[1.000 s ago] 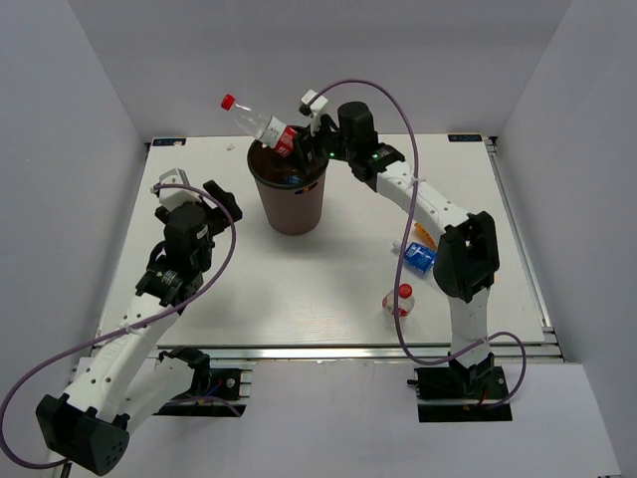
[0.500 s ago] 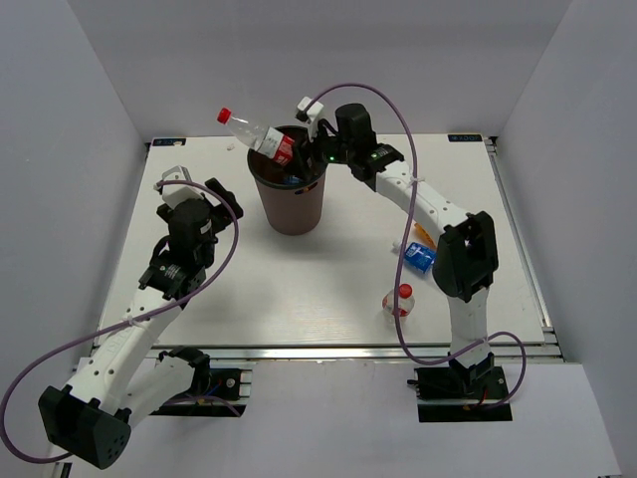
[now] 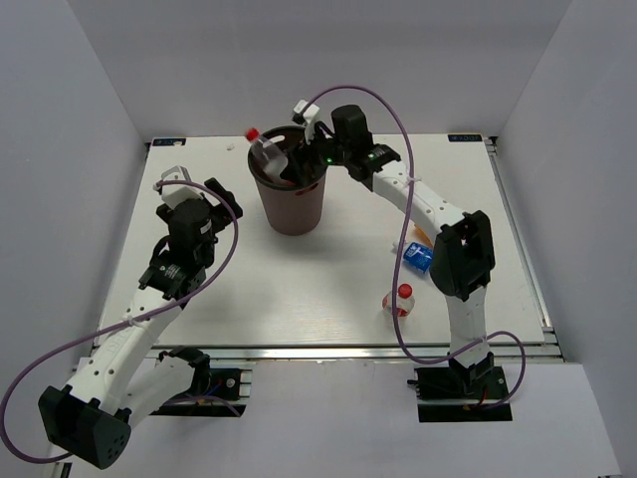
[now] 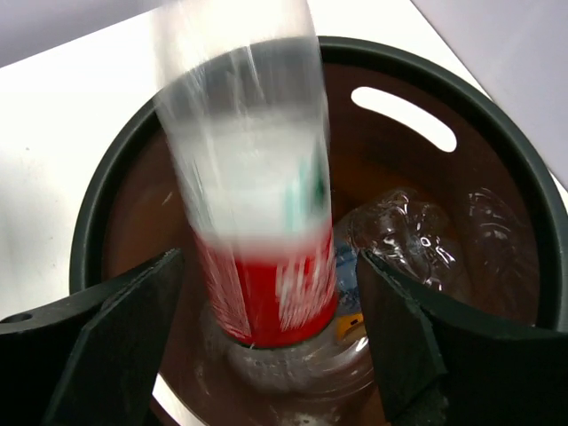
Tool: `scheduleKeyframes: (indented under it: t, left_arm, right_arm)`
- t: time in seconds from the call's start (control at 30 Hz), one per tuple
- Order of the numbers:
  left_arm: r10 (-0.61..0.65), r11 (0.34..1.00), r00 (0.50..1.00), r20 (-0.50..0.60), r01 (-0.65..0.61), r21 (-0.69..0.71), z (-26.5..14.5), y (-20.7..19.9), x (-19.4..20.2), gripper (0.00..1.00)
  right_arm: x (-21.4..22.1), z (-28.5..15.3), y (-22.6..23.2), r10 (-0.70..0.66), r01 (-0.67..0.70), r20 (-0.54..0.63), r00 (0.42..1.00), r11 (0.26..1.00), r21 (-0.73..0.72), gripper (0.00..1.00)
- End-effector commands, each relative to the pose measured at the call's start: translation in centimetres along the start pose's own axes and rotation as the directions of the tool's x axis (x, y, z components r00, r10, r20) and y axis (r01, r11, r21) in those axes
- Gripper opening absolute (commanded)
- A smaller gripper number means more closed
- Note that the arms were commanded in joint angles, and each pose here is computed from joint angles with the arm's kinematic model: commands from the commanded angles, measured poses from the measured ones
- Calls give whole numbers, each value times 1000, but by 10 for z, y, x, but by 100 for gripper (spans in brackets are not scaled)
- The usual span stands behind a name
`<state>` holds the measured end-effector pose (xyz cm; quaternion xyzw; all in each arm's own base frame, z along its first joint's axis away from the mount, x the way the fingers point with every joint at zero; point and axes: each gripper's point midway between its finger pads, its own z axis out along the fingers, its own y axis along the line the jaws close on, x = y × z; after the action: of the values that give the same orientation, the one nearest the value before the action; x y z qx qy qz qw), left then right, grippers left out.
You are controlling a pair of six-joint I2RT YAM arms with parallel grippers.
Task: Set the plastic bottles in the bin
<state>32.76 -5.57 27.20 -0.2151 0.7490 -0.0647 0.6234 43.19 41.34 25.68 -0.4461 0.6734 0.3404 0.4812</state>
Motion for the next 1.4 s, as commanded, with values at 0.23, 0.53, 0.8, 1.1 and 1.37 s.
scheduleKeyframes:
  t: [0.23,0.53,0.8,1.1,1.37]
  left_arm:
    - [-3,1000,1000,19,3,2,-1,-5,-13,98]
    - [-2,1000,1000,7,2,27,0,-10,-11,98]
    - [0,999,1000,-10,1,51,0,-15,-8,98]
    - [16,995,999,-42,-11,98,-4,-21,-2,98]
    - [41,993,997,-58,-34,117,-4,-22,5,98]
  right_arm:
    - [-9,2,-4,-13,13,4,1000,1000,15,86]
    - [-61,-19,0,-97,94,97,991,995,34,89]
    - [-127,-93,2,-106,58,210,972,973,223,89]
    - [-12,-220,-31,154,-235,190,969,809,539,89]
    - [86,-261,34,467,-462,159,870,660,592,89]
